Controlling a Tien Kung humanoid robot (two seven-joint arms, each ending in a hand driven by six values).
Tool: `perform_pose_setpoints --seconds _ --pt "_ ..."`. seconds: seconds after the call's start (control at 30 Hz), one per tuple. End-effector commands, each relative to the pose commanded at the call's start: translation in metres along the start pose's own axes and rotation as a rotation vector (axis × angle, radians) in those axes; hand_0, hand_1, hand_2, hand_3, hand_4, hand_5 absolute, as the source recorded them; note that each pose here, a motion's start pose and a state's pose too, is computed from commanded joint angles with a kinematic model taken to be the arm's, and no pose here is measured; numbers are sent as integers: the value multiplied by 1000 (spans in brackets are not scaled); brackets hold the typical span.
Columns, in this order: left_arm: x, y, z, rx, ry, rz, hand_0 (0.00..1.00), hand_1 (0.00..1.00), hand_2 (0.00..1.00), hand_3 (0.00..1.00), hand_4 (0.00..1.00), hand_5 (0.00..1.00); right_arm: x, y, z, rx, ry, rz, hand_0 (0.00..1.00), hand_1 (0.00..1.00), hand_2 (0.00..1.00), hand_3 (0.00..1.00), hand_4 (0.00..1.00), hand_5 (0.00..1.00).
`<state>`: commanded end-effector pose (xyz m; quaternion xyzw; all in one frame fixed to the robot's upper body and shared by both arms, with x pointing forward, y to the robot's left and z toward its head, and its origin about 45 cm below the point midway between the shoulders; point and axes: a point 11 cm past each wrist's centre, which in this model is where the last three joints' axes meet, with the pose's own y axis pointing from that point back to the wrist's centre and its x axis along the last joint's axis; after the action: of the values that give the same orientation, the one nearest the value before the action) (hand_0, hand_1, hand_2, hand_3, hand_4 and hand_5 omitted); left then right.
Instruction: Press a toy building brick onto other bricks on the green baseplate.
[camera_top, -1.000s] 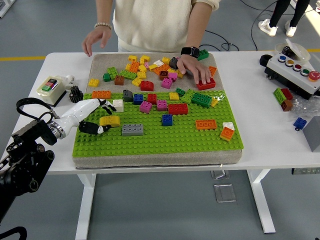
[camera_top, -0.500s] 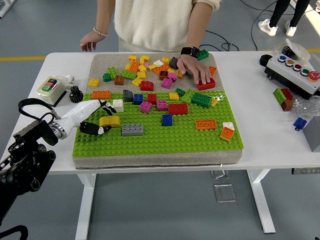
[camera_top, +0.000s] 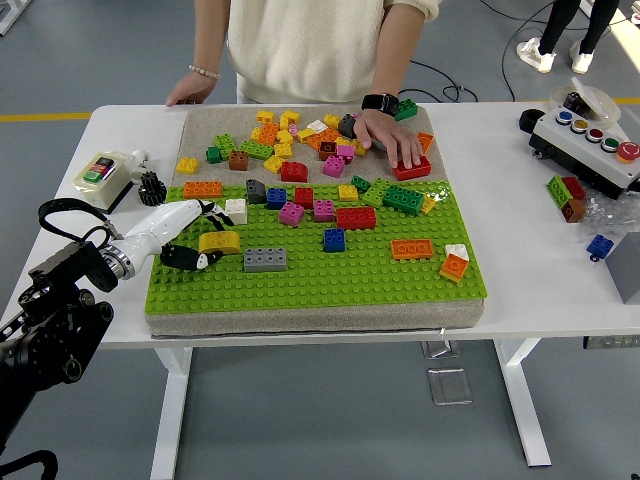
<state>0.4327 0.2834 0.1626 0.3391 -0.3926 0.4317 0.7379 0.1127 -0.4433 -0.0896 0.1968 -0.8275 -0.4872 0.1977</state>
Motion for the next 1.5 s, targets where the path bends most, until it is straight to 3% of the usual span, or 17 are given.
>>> perform_pose_setpoints --seconds 0.1,0.13,0.3,0.33,0.8,1.17,1.5 --pt "0 0 0 -2 -1 1 763 699 584 588 607 2 0 0 0 1 -1 0 738 654 705 586 910 496" --pt "0 0 0 -2 -1 2 745 644 571 550 499 2 0 0 0 1 -2 0 737 655 705 587 911 497" --pt "-1 0 0 -1 0 1 745 644 571 550 499 2 0 0 0 1 -2 1 737 655 705 587 911 497" --pt "-1 0 0 -2 0 0 690 628 564 544 456 2 0 0 0 1 -3 1 738 654 705 587 911 495" --pt "5 0 5 -18 -4 16 692 621 556 535 501 2 1 0 1 0 -2 3 738 655 705 588 912 497" --pt "17 3 21 -72 -31 40 684 621 560 540 495 2 2 0 3 -1 3 7 738 655 705 589 913 498" --pt "16 8 38 -114 -38 45 684 620 560 540 481 2 3 0 2 2 3 7 738 655 705 589 913 500"
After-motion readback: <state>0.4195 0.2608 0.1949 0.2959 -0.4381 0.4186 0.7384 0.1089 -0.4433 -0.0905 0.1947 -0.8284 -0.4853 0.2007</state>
